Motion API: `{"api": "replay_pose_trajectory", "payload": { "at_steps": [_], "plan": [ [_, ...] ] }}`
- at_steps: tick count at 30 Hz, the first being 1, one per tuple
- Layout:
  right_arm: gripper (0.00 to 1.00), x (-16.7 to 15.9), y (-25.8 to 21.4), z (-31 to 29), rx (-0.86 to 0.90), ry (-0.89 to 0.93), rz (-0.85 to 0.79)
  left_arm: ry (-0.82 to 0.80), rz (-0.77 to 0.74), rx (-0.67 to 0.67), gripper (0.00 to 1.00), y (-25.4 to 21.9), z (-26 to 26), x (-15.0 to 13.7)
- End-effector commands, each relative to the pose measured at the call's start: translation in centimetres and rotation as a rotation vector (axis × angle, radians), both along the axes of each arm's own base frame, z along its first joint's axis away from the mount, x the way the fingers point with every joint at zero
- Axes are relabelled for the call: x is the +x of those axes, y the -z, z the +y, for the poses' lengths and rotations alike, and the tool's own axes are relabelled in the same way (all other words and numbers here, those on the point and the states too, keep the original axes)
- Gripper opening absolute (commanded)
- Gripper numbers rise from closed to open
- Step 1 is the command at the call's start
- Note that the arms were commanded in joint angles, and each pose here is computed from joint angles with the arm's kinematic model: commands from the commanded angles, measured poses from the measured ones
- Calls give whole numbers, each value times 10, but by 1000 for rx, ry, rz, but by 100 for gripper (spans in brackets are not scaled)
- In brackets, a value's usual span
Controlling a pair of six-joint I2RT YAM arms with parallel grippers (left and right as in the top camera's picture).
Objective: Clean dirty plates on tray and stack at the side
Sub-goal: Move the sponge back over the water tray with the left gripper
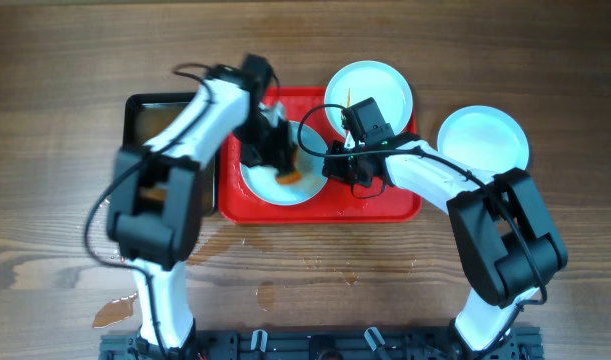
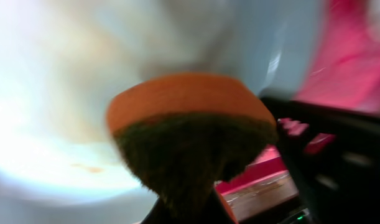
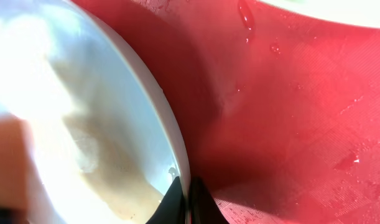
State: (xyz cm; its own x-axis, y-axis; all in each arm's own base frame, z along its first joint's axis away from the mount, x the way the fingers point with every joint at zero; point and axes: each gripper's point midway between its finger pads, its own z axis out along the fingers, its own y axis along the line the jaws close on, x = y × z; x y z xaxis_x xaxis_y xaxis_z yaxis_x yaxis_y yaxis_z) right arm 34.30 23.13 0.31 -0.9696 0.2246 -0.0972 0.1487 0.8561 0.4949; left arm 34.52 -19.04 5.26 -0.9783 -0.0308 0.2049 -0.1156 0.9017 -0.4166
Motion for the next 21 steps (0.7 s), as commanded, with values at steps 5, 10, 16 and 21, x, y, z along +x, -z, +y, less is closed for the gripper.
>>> {"api": "replay_pose_trajectory", "payload": {
  "at_steps": [5, 10, 16, 21],
  "plan": [
    [4, 7, 0, 3, 17, -6, -15, -333, -300, 52, 4, -100, 128, 60],
    [10, 18, -2, 1, -1, 5, -67, -397, -278, 127, 4, -94, 162, 56],
    [4, 15, -1, 3, 3, -4, -62, -397, -284, 147, 4, -93, 165, 57],
    [4, 14, -30, 14, 63, -127, -144, -400, -280, 181, 4, -91, 170, 56]
  ]
}}
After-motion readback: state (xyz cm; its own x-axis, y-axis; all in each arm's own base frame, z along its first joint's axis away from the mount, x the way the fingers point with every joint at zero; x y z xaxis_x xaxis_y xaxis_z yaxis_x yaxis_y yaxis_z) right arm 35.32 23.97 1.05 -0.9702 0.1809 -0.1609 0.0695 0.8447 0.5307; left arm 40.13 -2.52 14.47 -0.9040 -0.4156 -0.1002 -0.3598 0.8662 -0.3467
